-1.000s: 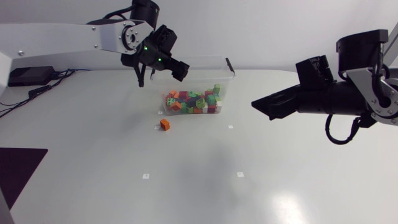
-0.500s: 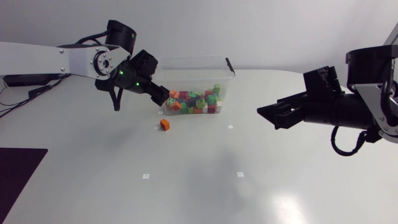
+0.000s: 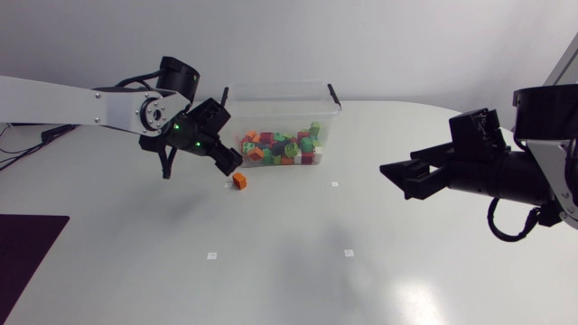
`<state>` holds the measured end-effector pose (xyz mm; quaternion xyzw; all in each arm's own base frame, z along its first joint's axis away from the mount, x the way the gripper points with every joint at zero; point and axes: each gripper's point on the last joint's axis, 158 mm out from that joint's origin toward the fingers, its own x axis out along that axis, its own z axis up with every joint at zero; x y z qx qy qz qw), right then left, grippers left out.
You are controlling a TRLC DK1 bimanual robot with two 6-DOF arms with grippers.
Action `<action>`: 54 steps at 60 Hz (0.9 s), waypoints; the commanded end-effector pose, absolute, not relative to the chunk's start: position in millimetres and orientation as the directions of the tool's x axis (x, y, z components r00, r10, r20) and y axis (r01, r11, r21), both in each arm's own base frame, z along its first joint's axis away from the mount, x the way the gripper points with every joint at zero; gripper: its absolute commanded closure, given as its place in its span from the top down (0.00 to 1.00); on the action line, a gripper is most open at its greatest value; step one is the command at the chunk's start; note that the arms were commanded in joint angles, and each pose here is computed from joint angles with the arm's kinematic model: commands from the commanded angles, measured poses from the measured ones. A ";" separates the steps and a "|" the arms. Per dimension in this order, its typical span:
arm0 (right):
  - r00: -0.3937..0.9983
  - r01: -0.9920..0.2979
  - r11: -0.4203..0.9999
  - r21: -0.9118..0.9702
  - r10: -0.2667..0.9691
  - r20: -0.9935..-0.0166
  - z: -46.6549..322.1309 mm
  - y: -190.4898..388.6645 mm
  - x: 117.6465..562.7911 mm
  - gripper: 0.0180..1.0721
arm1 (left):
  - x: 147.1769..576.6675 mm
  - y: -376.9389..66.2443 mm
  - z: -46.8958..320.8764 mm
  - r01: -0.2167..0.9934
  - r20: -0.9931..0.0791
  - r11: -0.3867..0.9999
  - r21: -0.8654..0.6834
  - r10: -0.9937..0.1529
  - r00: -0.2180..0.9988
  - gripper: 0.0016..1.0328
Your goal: Place the duplo bricks in the container
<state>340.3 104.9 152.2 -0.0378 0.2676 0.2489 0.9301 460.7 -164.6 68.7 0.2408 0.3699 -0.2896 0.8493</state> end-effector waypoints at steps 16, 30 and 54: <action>0.734 -0.483 0.874 0.044 0.432 -0.525 140.6 100.6 330.8 0.95 | 458.8 -165.5 10.1 0.744 -0.855 0.653 0.143 -0.298 0.426 0.93; 0.731 -0.484 0.874 0.045 0.432 -0.528 136.7 100.6 330.1 0.95 | 460.5 -166.7 -18.5 0.749 -0.872 0.653 0.108 -0.300 0.387 0.93; 0.728 -0.491 0.870 0.047 0.440 -0.525 136.1 104.0 330.1 0.95 | 473.9 -170.2 -32.6 0.728 -0.853 0.681 0.072 -0.337 0.400 0.84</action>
